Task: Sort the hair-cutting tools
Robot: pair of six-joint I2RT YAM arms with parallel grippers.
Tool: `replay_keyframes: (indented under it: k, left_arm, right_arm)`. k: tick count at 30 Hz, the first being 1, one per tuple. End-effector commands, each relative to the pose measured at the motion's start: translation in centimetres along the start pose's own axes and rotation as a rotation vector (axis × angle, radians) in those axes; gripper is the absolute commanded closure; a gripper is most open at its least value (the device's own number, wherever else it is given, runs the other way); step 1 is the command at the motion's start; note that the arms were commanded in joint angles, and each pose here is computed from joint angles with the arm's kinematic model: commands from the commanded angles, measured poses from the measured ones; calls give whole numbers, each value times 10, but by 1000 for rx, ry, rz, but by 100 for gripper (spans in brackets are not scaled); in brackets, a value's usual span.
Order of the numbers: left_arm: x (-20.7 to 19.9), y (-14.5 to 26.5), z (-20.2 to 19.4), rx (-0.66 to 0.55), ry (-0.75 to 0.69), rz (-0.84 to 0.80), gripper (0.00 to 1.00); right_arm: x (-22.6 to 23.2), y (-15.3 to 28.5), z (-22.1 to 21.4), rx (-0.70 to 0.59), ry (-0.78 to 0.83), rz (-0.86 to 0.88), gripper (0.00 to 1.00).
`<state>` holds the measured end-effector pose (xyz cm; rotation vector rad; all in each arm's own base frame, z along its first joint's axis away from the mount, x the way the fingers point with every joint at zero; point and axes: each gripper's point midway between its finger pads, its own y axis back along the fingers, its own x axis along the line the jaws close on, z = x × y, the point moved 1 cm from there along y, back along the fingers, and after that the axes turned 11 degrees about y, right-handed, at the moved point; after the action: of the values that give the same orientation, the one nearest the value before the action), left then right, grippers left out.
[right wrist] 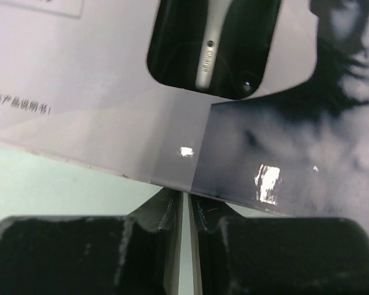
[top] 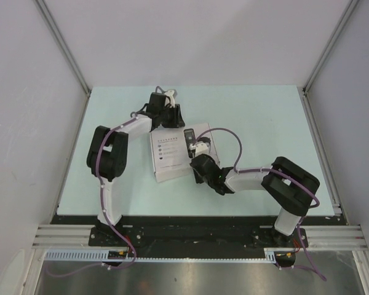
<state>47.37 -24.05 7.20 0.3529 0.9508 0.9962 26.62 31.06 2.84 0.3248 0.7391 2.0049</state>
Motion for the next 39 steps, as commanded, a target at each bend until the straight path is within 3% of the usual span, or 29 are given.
replay_keyframes:
  k: [1,6,12,18,24,33,39]
  left_arm:
    - [-1,29,-89,288,103,34,53]
    - [4,49,-121,334,154,66,55]
    - [5,72,-125,296,168,102,53]
    - [14,89,-104,198,158,167,42]
    - [23,107,-94,138,155,203,21]
    - [40,136,-86,59,202,263,21]
    - [48,136,-106,117,237,270,31]
  right_arm:
    - [-73,-8,26,-74,-134,-217,87]
    - [-101,-9,27,-61,-228,-172,85]
    - [-69,16,40,-66,-168,-37,77]
    - [-40,53,29,-2,-239,57,64]
    - [-33,76,1,103,-283,113,47]
    - [11,84,-19,139,-67,294,54]
    - [41,64,-21,104,-20,361,62]
